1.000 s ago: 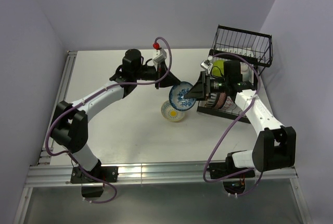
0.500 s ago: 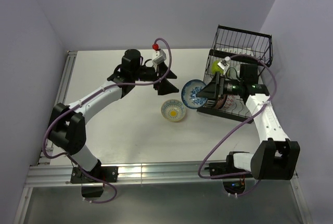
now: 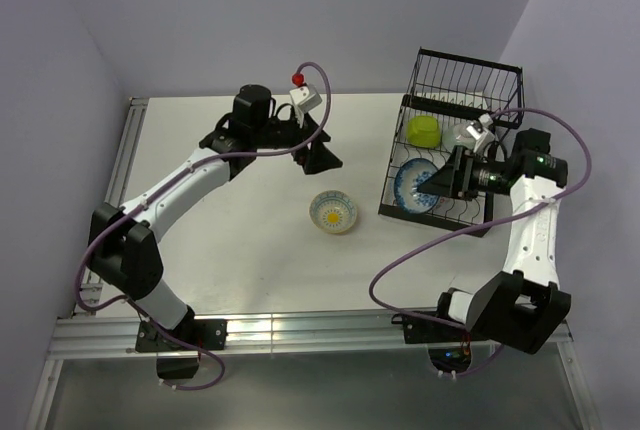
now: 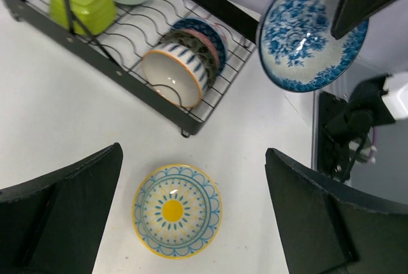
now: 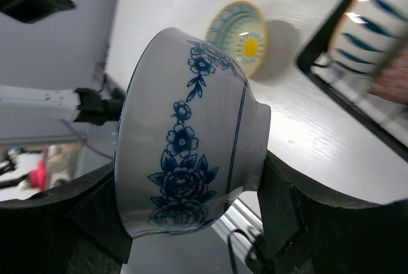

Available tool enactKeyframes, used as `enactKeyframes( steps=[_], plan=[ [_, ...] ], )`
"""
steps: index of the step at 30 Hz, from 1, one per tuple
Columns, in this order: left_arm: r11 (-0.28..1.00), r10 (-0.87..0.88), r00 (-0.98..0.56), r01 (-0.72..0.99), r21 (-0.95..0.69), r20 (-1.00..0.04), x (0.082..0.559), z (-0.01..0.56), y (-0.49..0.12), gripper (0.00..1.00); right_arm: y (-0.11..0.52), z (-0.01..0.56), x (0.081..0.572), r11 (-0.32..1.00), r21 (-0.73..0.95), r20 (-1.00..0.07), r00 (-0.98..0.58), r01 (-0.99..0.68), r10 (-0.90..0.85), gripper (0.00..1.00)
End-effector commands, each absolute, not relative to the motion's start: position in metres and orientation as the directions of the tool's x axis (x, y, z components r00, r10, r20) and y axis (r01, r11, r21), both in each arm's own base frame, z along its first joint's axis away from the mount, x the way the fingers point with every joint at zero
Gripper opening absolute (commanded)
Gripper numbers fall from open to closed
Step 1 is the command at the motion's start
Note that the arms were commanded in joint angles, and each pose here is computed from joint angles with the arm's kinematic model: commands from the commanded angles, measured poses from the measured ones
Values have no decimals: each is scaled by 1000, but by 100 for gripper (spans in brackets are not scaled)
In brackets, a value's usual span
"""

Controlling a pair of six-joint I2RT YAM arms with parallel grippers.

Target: Load the bowls into the dish rack

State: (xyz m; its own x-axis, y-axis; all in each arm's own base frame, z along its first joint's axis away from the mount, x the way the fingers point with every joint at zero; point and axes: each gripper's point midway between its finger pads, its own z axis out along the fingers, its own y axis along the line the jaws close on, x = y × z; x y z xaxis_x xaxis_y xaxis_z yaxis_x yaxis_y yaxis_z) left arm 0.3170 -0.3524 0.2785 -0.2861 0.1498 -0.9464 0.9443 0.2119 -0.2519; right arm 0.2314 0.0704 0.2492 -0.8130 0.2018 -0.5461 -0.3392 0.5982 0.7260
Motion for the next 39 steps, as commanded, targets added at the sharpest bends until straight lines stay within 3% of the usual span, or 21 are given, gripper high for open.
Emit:
enactKeyframes(
  steps=[1, 9, 13, 16, 25, 39],
  plan=[
    [344, 110, -345, 893, -290, -932, 336, 306, -347, 100, 51, 267, 229, 691, 604, -640, -758, -396, 126, 0],
    [462, 66, -267, 862, -208, -961, 349, 310, -330, 99, -10, 251, 229, 856, 447, -598, -799, -260, 69, 0],
    [515, 160, -386, 818, -257, -909, 357, 285, -327, 99, -54, 235, 234, 910, 402, -544, -826, -98, 151, 0],
    [522, 182, -445, 799, -298, -877, 359, 288, -330, 100, -69, 225, 236, 921, 388, -508, -840, -24, 191, 0],
    [535, 140, -406, 799, -276, -903, 356, 298, -325, 99, -105, 188, 252, 948, 285, -492, -827, 141, 271, 0],
    [567, 156, -396, 786, -247, -905, 360, 289, -318, 100, -111, 150, 285, 950, 241, -527, -796, 196, 298, 0]
  ],
)
